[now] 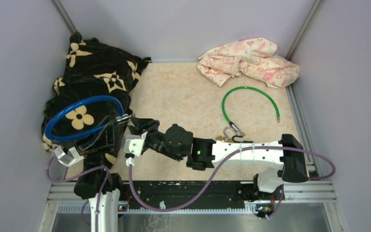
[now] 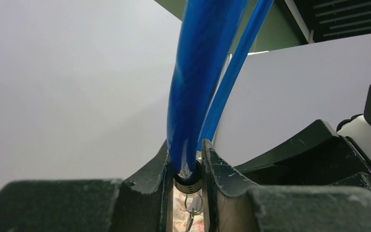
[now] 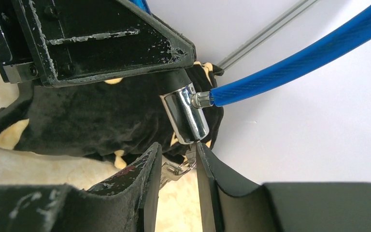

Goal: Lock with the key
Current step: Lock the lock.

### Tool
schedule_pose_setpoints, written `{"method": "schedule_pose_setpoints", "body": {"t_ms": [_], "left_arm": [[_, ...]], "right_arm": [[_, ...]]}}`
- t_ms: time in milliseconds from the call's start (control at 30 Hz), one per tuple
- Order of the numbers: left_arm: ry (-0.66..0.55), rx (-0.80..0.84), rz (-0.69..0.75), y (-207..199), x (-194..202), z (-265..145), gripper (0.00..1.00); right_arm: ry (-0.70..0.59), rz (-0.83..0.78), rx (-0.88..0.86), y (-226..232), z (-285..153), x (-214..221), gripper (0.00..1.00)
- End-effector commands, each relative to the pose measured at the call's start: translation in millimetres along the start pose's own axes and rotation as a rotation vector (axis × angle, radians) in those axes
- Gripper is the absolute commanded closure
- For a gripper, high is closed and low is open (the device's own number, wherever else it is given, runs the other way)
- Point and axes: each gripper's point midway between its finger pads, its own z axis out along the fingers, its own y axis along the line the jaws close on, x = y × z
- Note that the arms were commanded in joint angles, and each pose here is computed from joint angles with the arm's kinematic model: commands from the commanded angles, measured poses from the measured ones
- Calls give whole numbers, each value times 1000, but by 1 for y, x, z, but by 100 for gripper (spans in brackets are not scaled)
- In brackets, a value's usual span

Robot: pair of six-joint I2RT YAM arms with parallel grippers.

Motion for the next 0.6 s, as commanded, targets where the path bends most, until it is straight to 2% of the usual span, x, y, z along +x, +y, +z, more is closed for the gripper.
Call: {"method": "schedule_pose_setpoints", "body": {"t_ms": [0, 567], "left_arm": [[-38, 45, 15, -13, -11, 1, 100], [-39, 44, 14, -13, -11, 1, 100]], "right_arm": [[-42, 20, 95, -35, -5, -15, 67], [-16, 17, 70, -31, 5, 0, 66]]}}
